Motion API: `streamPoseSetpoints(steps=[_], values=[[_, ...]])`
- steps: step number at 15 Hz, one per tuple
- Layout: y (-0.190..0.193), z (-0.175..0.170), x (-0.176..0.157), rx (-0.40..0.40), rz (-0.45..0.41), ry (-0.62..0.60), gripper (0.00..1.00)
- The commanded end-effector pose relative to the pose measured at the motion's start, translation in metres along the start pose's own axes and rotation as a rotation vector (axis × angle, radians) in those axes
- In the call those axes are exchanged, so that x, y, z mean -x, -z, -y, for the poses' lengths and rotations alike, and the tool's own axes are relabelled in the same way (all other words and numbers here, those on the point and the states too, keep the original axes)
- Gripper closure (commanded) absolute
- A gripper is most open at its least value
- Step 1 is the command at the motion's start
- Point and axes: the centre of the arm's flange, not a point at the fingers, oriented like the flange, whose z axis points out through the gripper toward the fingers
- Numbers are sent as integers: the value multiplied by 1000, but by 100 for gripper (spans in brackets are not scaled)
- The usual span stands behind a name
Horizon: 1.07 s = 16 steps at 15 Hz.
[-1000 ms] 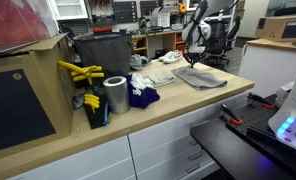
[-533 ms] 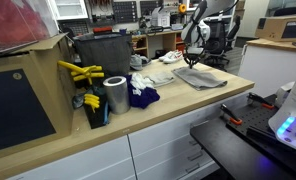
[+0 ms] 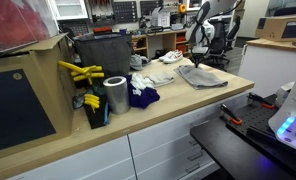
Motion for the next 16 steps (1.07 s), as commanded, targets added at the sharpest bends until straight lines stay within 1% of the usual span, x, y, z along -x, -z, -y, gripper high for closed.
streamPoseSetpoints(steps=[1, 3, 5, 6, 8, 10, 11, 13, 16], values=[[-13, -15, -24, 54, -55, 31, 100], [-7, -17, -33, 79, -88, 61, 100], [7, -12, -37, 83, -106, 84, 100], [15, -9, -35, 80, -104, 95, 76], [37, 0, -30, 69, -92, 109, 66], [59, 6, -20, 74, -52, 127, 51], [73, 6, -13, 84, -3, 147, 42], [99, 4, 1, 100, 95, 205, 29], [139, -5, 23, 131, 218, 285, 5]])
